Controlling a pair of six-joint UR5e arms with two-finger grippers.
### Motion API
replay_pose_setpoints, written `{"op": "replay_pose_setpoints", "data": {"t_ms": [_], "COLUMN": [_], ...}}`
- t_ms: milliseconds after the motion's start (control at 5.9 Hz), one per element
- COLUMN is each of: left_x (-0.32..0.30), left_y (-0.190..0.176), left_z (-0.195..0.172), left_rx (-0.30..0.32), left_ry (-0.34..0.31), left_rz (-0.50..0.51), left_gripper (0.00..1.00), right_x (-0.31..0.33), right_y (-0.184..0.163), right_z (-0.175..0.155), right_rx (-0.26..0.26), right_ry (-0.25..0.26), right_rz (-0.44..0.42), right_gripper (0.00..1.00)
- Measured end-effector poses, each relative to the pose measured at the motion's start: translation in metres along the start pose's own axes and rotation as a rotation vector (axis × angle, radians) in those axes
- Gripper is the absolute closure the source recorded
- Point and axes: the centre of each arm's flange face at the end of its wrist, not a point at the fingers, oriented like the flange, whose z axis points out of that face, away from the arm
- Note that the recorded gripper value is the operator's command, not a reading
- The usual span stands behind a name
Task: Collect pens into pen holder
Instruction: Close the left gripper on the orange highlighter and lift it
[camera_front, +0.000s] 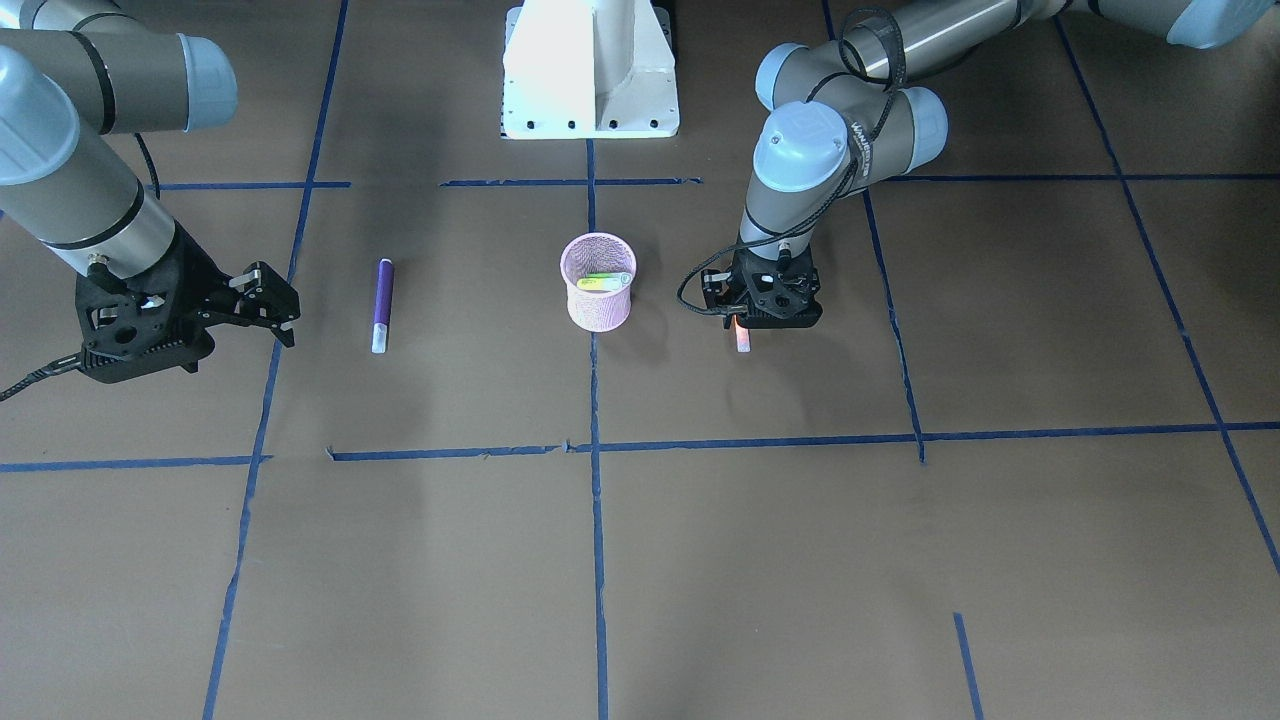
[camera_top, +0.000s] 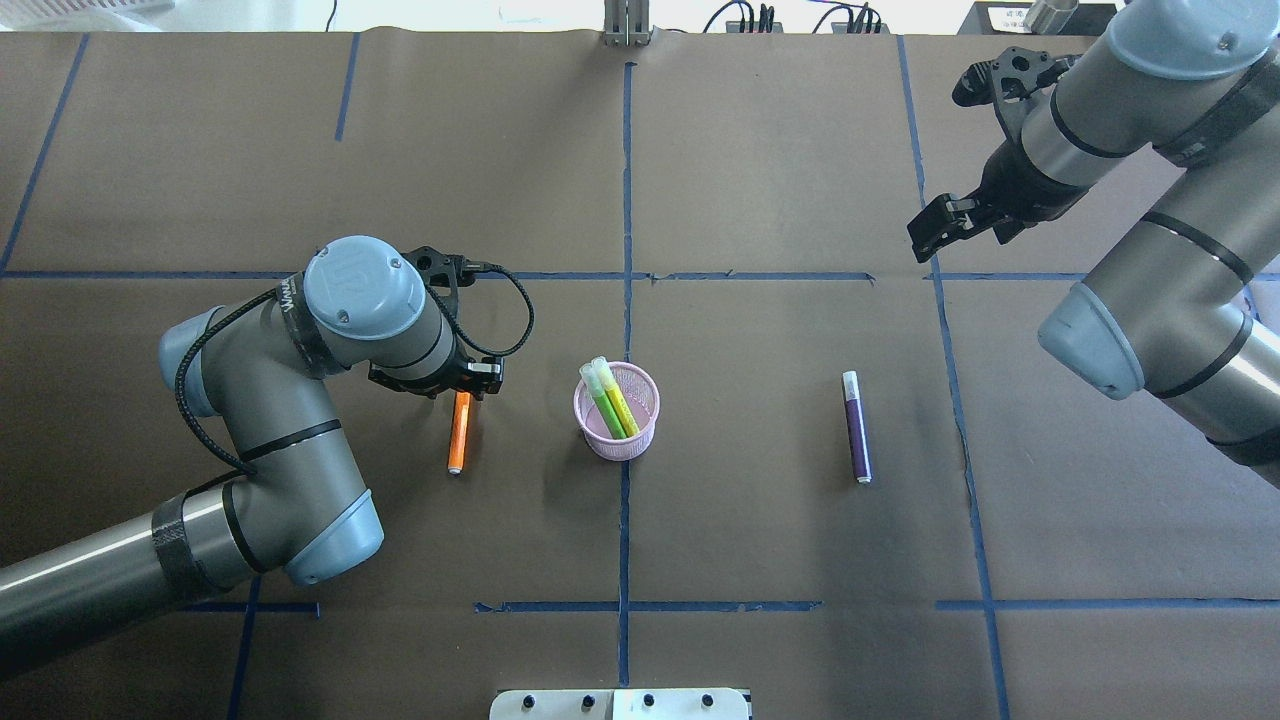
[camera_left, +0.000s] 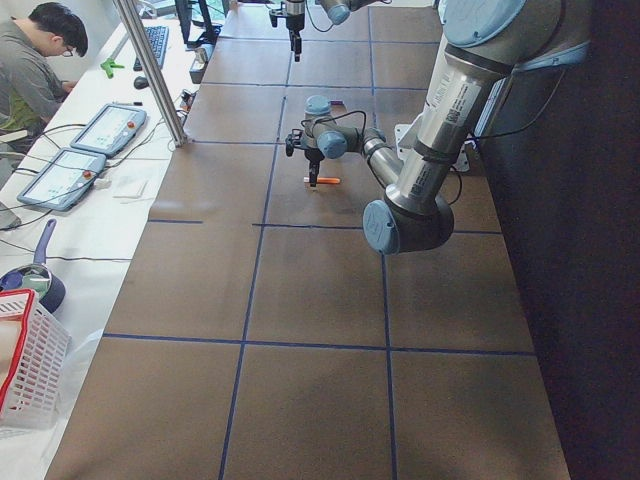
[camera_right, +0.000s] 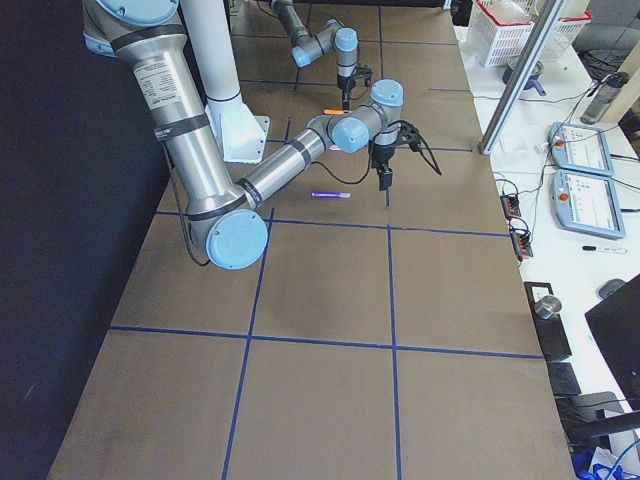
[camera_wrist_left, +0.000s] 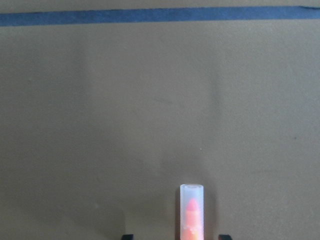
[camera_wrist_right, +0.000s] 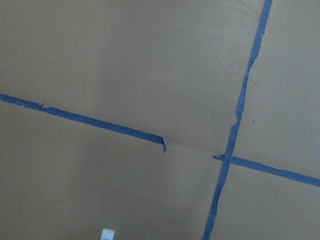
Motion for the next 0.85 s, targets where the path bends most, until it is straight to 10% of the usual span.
{"op": "replay_pose_setpoints", "data": {"t_ms": [509, 848], "left_x": [0.001, 0.0008], "left_y": [-0.0002, -0.0003], "left_z": [0.0039, 0.0051], "left_rx": [-0.004, -0.006], "left_ry": [-0.005, -0.007], "left_rz": [-0.001, -0.001], "left_gripper": [0.58, 0.97], "right_x": [0.0004, -0.0001], "right_y": [0.0001, 0.0003], "right_z": [0.0005, 0.0001], "right_rx": [-0.001, 0.0], "right_ry": [0.001, 0.0], "right_rz": [0.001, 0.0], "right_gripper": [0.0, 0.0]}}
